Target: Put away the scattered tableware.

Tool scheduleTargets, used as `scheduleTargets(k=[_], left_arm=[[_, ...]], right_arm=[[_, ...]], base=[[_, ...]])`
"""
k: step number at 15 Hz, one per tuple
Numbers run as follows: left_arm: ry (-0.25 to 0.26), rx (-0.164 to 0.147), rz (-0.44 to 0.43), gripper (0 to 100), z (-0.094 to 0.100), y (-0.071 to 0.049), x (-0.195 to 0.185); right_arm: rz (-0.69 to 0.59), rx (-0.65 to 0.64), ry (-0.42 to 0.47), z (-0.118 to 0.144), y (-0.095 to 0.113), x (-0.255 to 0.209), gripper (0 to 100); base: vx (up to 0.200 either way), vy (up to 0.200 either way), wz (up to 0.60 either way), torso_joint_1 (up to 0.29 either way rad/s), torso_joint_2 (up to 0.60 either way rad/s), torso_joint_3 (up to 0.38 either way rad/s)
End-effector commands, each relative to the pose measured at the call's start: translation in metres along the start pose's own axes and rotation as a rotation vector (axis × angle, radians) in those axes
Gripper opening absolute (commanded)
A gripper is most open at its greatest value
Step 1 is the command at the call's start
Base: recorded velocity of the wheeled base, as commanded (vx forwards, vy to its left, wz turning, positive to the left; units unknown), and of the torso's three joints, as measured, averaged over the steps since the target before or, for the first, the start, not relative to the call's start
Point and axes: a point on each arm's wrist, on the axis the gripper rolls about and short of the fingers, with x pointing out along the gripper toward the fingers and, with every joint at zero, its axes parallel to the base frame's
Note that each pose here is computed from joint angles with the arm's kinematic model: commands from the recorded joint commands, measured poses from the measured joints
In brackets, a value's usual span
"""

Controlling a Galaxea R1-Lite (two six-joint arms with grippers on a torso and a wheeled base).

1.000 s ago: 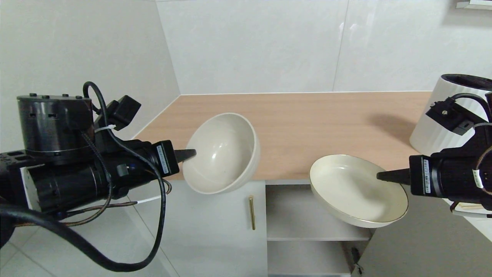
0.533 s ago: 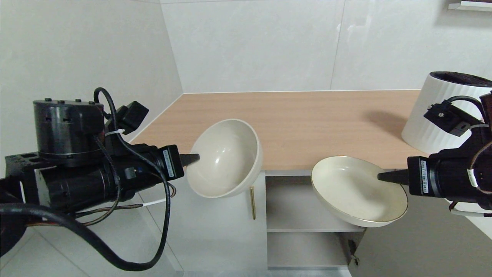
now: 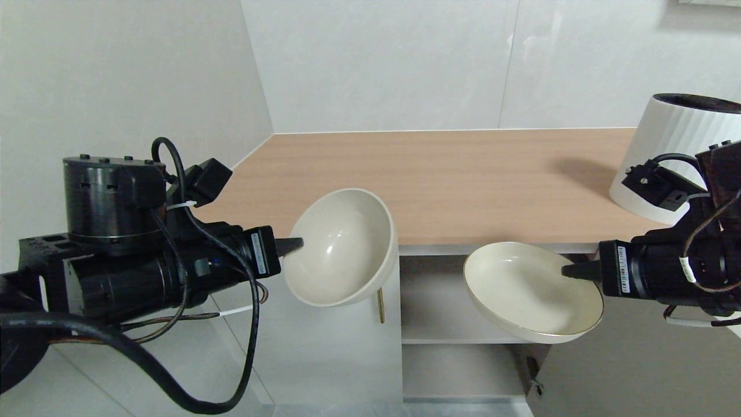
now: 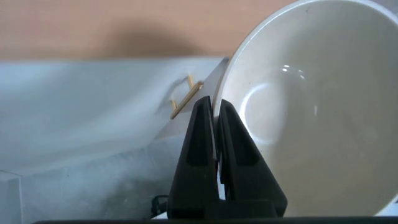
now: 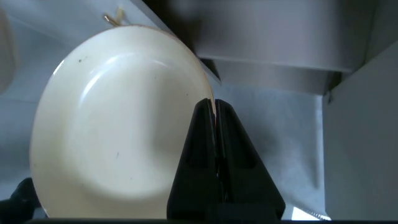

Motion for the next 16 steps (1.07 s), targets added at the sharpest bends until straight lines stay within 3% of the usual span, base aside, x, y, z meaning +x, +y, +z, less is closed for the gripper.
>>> scheduleTargets(k=[1,13,16], left_arm=[[0.007,0.0,0.002,0,-0.0015,0.0007,0.0011],[0.012,0.003,-0.002,0,-0.0028,-0.0004,0.0017],[0.013,0.002,-0.001,0,-0.0029,-0.0004,0.0017]], right_arm=[[-0.004,0.0,0.011,-0.0007,-0.0001,0.0037,0],[-0.008,-0.001,0.021,-0.0012,-0.0004,0.0072,0],[-0.009,-0.001,0.026,-0.0014,-0.0004,0.0086,0]], base=[[0.0,0.0,0.0,-0.198,0.45,0.256],[0.0,0.0,0.0,-0.173,0.45,0.278],[0.0,0.0,0.0,-0.045,0.15,0.087]])
